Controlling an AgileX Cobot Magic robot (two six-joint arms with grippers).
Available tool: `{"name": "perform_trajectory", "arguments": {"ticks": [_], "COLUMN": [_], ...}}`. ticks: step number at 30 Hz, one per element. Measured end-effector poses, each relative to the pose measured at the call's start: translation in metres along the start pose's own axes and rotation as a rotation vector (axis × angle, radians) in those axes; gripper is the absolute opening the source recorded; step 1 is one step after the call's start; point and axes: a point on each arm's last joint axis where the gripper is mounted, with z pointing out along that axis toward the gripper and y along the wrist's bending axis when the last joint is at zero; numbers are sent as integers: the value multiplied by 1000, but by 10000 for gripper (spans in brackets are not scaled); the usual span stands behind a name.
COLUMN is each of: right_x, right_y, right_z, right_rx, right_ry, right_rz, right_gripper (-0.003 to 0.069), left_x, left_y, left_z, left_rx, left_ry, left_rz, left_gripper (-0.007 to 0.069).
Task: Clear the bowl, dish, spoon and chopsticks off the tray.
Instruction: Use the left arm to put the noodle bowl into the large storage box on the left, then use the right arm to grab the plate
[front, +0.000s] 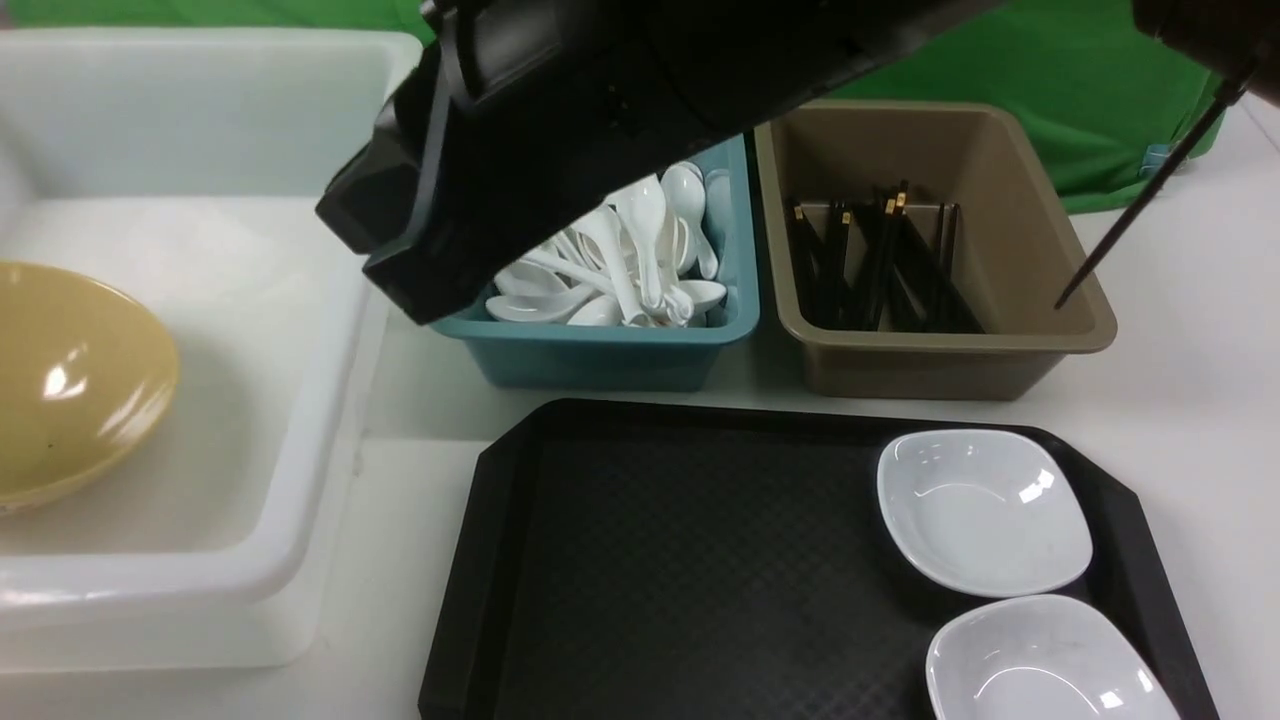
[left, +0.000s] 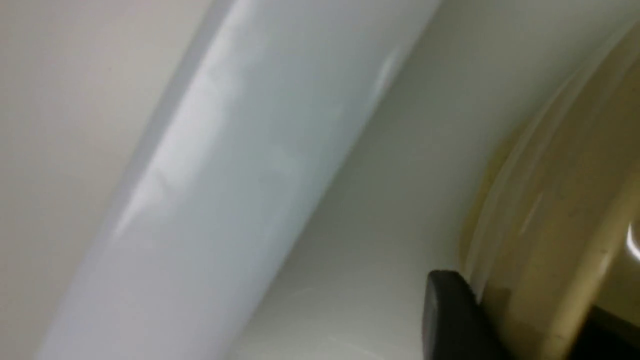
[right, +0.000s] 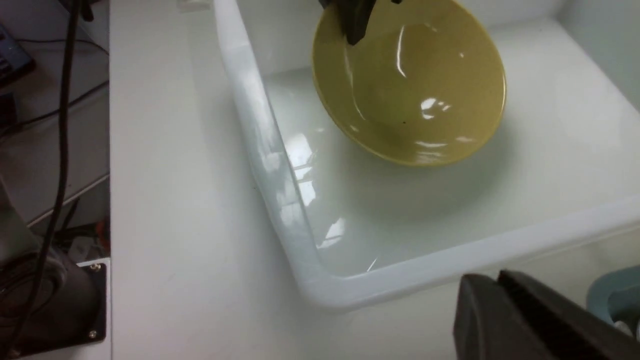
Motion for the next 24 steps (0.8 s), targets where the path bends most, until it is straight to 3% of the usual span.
{"name": "perform_trajectory", "arguments": {"ticks": [5, 9, 10, 13, 14, 18, 19, 20, 24], "right_x": [5, 14, 19, 32, 44, 69, 81, 83, 140], "right_y": [-3, -13, -21, -39, -58, -97, -110, -112, -140], "right_z": [-1, -3, -5, -14, -26, -51, -60, -62, -69], "right_rx": [29, 145, 214, 319, 383, 475, 505, 510, 527], "right_ry": [56, 162, 222, 345, 440, 511, 532, 536, 643], "right_rz": [-8, -34, -37, -21, 24, 152, 217, 227, 446], "right_gripper": [20, 20, 20, 20, 20, 20, 20, 20, 48], "left_x": [-3, -4, -1, 8, 18, 46, 62, 66, 125], "left_y": [9, 3, -4, -25, -50, -105, -129, -132, -190], "left_z": [-33, -74, -93, -115, -134, -168, -180, -184, -218], "left_rx": [-117, -69, -7, 95, 179, 287, 321, 326, 405], "left_ry": [-89, -204, -233, -262, -299, -366, -386, -394, -447], "left_rz": [-42, -77, -74, -7, 76, 295, 394, 408, 688], "left_gripper": [413, 468, 463, 398, 286, 50, 18, 13, -15]}}
